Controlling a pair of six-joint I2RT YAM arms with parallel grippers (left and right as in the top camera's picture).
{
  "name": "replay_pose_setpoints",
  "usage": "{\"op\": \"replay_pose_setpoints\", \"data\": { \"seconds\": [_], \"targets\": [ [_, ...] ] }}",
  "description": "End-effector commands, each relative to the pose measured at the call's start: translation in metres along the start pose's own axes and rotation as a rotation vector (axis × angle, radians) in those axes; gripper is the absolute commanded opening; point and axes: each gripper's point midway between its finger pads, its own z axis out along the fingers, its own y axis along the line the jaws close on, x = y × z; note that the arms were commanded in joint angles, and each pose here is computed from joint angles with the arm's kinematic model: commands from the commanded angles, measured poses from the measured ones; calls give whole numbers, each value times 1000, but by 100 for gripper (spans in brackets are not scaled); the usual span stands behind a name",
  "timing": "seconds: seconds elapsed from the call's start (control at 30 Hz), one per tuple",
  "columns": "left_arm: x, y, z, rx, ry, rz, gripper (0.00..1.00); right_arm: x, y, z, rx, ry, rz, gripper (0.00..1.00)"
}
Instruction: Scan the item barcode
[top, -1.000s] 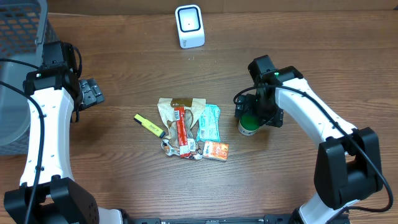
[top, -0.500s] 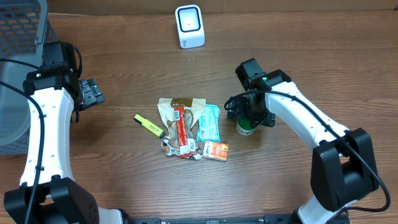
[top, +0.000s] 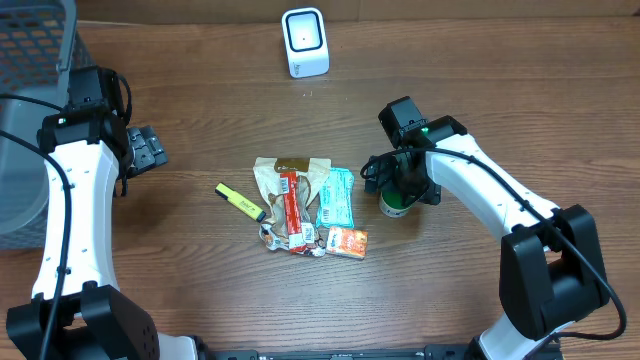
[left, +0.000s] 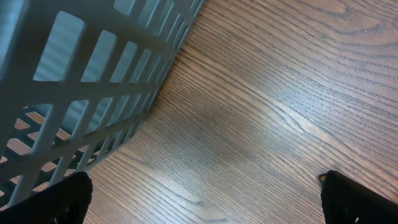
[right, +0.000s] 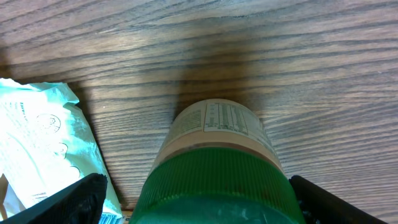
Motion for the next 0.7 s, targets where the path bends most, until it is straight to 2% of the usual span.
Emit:
{"op": "replay_pose_setpoints", "data": {
  "seconds": [0.0,0.33,0.43,0.67],
  "targets": [
    [-6,2,-8,5,-29,7,100,3,-3,2,20,2,14,95],
    [-6,2,-8,5,-29,7,100,5,-5,2,25,10,14,95],
    [-6,2,-8,5,-29,7,100,6,-6,2,29,17,15,100],
    [-6,2,-8,5,-29,7,100,13,-10,2,47,44,16,100]
  ]
}}
